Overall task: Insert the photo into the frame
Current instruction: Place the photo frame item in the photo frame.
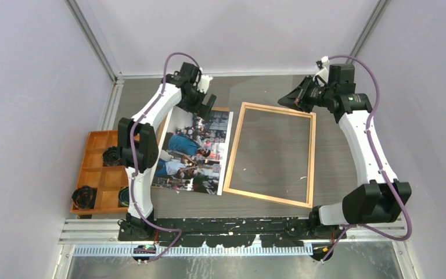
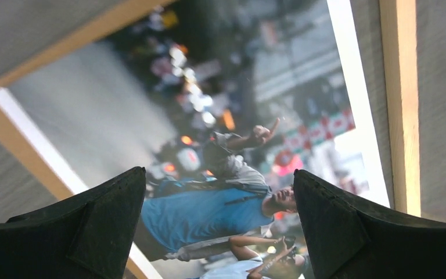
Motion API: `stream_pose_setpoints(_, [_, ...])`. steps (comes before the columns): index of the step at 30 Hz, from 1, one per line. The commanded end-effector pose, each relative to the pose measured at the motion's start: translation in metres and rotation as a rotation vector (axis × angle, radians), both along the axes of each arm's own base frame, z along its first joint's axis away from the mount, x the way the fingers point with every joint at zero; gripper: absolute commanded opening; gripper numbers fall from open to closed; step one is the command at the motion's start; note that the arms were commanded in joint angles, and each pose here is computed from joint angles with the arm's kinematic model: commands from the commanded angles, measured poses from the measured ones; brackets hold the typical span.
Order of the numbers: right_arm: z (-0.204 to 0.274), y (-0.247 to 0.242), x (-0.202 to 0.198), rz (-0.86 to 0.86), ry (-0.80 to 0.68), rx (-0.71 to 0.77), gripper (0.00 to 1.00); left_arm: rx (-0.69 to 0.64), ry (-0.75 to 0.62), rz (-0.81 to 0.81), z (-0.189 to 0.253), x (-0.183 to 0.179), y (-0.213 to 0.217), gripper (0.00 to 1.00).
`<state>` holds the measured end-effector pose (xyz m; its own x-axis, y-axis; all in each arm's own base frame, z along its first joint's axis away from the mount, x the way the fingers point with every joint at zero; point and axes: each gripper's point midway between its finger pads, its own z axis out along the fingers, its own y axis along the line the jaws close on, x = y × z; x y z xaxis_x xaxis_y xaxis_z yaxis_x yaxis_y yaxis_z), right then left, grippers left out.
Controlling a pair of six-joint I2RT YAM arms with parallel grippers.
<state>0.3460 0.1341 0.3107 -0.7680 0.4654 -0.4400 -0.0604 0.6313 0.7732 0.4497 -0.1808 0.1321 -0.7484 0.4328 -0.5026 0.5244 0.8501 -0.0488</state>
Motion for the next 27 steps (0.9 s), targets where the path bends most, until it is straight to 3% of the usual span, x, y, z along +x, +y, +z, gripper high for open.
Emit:
stream_pose_setpoints(1, [-0.05, -0.023, 0.025, -0.063, 0.059, -0.074, 0.01, 0.009, -0.019, -0.089, 0.002, -0.019, -0.014, 1.0])
stream_pose_setpoints(8, [-0.101, -0.065, 0.055, -0.178, 0.197, -0.083, 0.04, 0.122, 0.03, -0.176, -0.048, -0.043, -0.026, 1.0])
stream_pose_setpoints(15, [-0.129, -0.085, 0.077, -0.258, 0.286, 0.035, 0.21, 0.149, 0.052, -0.205, -0.067, -0.05, -0.036, 1.0])
stream_pose_setpoints(20, [-0.158, -0.075, 0.073, -0.252, 0.362, 0.125, 0.38, 0.162, 0.054, -0.211, -0.072, -0.051, -0.036, 1.0])
stream_pose_setpoints(27, [-0.194, -0.069, 0.046, -0.251, 0.445, 0.132, 0.41, 0.161, 0.061, -0.218, -0.078, -0.054, -0.037, 1.0])
